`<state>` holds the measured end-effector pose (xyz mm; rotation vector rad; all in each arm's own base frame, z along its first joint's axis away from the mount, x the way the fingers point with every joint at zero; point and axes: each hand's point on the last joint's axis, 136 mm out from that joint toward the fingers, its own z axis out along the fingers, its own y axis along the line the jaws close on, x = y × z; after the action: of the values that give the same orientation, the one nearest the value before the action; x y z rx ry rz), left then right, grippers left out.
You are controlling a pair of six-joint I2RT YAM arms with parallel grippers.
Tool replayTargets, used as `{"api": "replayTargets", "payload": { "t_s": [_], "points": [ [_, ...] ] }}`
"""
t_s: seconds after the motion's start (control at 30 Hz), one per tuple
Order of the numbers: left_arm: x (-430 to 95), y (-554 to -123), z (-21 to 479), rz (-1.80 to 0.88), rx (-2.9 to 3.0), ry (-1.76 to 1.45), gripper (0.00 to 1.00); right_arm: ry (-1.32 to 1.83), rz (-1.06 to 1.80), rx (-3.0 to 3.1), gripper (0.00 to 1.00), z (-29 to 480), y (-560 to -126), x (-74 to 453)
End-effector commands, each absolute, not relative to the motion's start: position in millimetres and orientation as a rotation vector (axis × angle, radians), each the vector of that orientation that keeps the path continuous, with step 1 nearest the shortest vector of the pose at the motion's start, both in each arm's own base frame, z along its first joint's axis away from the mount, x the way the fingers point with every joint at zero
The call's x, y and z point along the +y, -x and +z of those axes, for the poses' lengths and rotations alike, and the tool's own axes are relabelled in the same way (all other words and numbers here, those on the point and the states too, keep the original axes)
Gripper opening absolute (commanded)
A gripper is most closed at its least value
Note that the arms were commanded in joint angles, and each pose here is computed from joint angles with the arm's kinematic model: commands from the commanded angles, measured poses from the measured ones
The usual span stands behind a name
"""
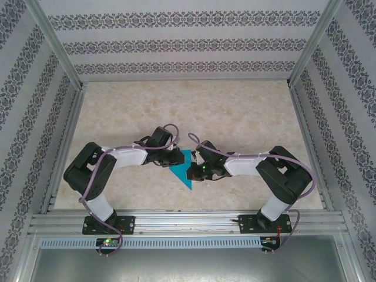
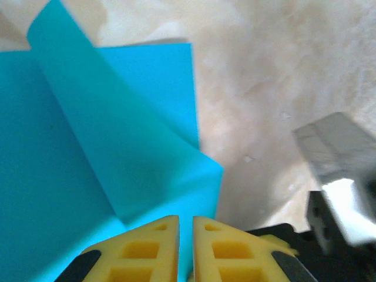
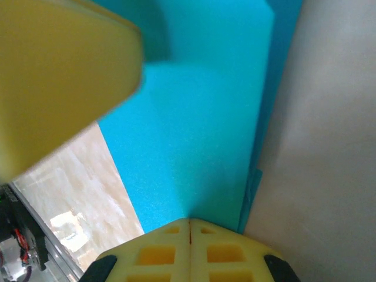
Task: Fold a paper plane with a square sheet of paper (fold left side to right side)
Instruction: Fourth fold the wing at the center of the table.
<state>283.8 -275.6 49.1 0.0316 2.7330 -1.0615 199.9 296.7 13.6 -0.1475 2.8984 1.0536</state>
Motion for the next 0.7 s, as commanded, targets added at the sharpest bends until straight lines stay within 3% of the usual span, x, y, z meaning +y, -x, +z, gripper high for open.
{"api": "replayTargets", "payload": {
  "t_s": [0.0, 0.27, 0.67],
  "points": [
    [-268, -287, 68, -1.061, 2.672, -0.004, 0.14, 0.124, 0.747, 3.069, 0.00, -22, -180, 259],
    [-273, -276, 61, -1.147, 2.669, -0.025, 0.10, 0.150, 0.696, 3.079, 0.00, -23, -182, 257],
    [-289, -296, 49, -1.188, 2.652, -0.076, 0.10, 0.165, 0.647, 3.095, 0.00, -25, -181, 255]
  ]
}}
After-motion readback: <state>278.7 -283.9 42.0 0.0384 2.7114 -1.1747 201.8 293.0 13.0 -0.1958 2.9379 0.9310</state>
